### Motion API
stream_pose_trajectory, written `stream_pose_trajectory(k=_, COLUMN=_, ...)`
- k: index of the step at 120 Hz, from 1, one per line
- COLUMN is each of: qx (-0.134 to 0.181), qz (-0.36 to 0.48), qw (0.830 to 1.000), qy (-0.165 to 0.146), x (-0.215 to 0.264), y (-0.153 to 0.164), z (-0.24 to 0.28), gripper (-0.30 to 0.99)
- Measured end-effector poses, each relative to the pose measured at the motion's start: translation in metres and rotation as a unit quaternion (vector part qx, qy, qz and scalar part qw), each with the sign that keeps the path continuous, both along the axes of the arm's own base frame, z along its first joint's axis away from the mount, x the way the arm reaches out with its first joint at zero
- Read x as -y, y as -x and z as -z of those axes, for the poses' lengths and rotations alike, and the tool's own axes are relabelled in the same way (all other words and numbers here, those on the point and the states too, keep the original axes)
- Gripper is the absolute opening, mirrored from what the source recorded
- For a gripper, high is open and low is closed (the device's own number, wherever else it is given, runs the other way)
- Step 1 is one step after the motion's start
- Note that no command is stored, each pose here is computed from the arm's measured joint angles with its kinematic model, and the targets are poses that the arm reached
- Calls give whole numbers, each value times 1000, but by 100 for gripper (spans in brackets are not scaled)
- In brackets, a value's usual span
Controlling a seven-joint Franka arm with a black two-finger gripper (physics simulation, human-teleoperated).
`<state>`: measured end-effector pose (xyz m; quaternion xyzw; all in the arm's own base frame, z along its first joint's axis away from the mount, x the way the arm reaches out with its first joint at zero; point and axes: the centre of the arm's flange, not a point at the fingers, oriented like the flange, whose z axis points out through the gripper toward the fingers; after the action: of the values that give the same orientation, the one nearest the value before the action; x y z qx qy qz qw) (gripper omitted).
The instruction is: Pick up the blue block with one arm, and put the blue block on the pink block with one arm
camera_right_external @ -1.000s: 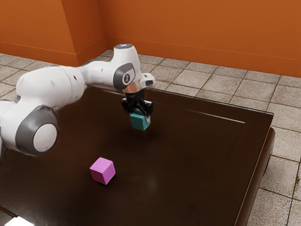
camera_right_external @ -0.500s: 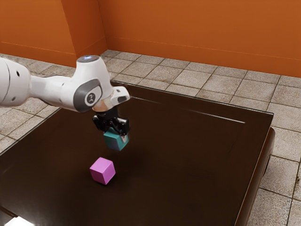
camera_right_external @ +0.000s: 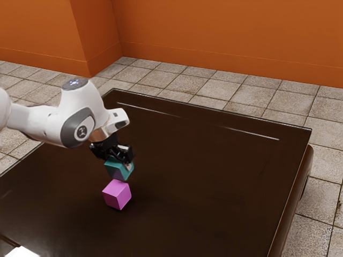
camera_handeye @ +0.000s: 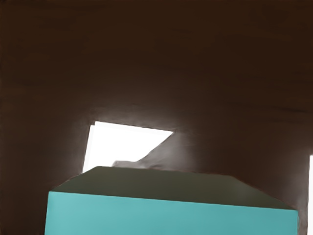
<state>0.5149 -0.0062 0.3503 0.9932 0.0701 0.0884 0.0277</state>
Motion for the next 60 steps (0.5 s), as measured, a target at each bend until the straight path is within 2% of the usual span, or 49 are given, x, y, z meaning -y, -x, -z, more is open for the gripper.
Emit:
stream_pose_trajectory(k=24, qx=-5, qz=5, qw=1000, qy=-3, x=0, y=13, z=-4, gripper=34)
stream_pose_trajectory(k=60, qx=-36, qz=26, qw=999, qy=-9, x=12, y=31, z=8, gripper=34)
